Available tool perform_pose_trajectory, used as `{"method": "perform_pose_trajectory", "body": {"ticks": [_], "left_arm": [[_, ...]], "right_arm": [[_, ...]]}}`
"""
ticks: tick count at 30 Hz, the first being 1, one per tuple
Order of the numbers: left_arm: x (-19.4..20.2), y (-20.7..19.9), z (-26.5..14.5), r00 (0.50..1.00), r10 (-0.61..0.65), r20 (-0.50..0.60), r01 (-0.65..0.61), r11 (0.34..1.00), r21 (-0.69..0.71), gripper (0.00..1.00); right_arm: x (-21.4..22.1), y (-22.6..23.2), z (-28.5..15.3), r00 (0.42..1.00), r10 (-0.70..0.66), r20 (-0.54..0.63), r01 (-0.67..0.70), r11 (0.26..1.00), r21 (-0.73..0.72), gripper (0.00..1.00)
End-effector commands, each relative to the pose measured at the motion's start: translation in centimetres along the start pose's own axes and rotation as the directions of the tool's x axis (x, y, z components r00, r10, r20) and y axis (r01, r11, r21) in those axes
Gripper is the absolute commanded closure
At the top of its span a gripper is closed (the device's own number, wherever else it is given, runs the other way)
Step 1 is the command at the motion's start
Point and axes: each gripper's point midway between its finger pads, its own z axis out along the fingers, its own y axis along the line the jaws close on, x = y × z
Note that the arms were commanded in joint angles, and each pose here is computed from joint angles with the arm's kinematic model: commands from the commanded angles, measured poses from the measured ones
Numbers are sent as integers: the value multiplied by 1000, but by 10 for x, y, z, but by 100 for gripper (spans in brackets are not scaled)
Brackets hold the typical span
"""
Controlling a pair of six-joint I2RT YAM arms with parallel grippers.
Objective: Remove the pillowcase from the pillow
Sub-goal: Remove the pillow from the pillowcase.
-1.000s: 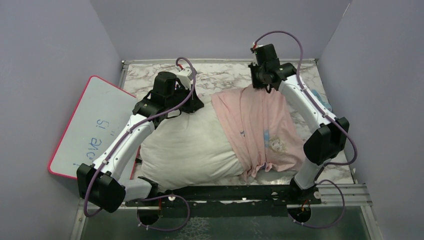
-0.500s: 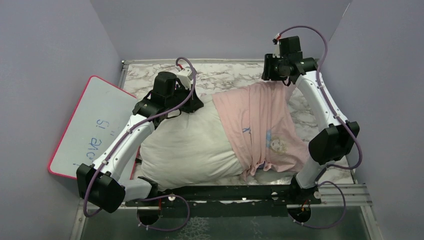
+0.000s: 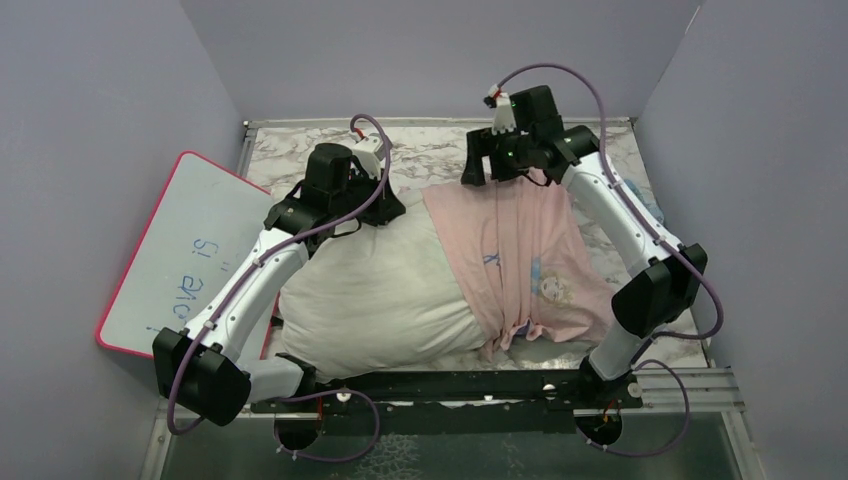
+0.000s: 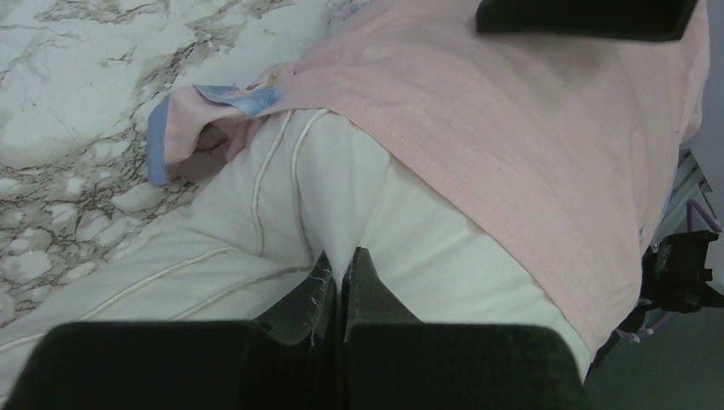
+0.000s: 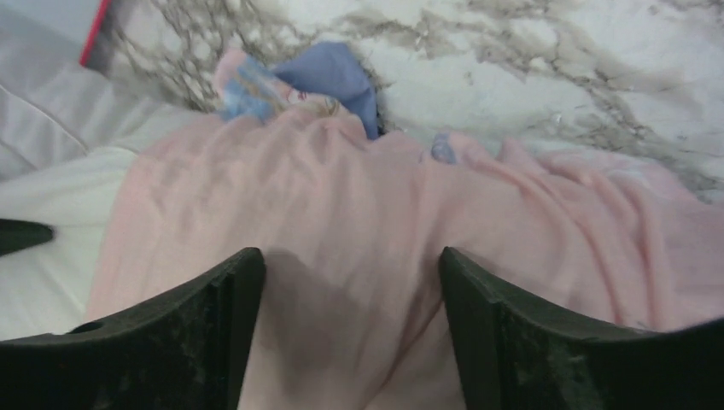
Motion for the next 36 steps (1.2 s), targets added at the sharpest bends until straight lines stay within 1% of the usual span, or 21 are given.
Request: {"method": "perform_pose_trajectory", "body": {"ticks": [1,2,4,6,8,9,10,12,14,16,18,19,20,22,23,24,25,28,31,34,36], "left_arm": [[-7,-4,-13,999,3,34,-3,1000,0,100],[-7,-4,-13,999,3,33,-3,1000,-2,100],[-7,-3,-13,999,1,32,-1,1000,-5,100],[-7,-3,-13,999,4,35,-3,1000,-8,100],[-8,-2,-14,999,5,40,-4,1000,-17,100],[-8,-1,-14,999,4,40,-4,1000,-21,100],[-8,0,-15,999,6,42,-5,1000,-24,100],[-7,0,-16,999,8,42,-6,1000,-29,100],[-6,1,-17,999,10,42,-8,999,-35,100],[-5,2,-16,999,8,39,-7,999,-38,100],[-5,3,-15,999,8,37,-6,999,-39,100],[-5,3,-14,999,6,35,-5,999,-38,100],[-5,3,-13,999,5,33,-4,999,-38,100],[-7,2,-11,999,5,33,-4,999,-32,100],[-8,2,-11,999,6,34,-5,1000,-31,100],[-8,2,-11,999,5,33,-4,1000,-30,100],[-8,2,-10,999,5,33,-4,1000,-30,100],[-8,3,-9,999,2,32,-1,1000,-29,100],[-8,2,-7,1000,-5,31,6,1000,-25,100],[-9,1,-7,999,-9,32,9,1000,-19,100],[-9,1,-7,999,-9,34,10,1000,-18,100]], "right_arm": [[57,-20,28,986,-18,-165,36,993,111,26],[63,-32,29,985,-11,-171,41,984,175,37],[62,-60,26,991,0,-136,45,944,327,55],[50,-86,13,997,6,-74,29,885,465,78],[34,-112,-4,999,44,11,-43,842,537,87],[27,-124,-11,996,73,50,-88,833,547,93],[22,-136,-18,991,103,87,-134,824,550,95],[14,-158,-33,978,150,148,-208,800,563,96],[9,-166,-40,973,161,168,-229,789,570,96],[3,-159,-41,974,161,161,-224,812,540,93],[0,-141,-36,976,163,142,-210,869,449,87],[-3,-129,-35,978,154,139,-197,901,387,80],[-7,-116,-33,979,148,139,-186,930,318,70],[-15,-94,-37,977,145,155,-176,961,211,48],[-19,-83,-39,976,146,163,-172,972,158,39],[-22,-72,-40,976,142,168,-161,981,107,33],[-25,-62,-42,976,137,171,-149,987,62,28],[-24,-33,-38,983,105,151,-102,994,-29,20],[-6,-11,-20,995,58,82,-52,996,-76,15],[25,2,6,1000,-6,-28,5,999,-39,14],[46,-8,22,995,-29,-98,36,997,65,15]]}}
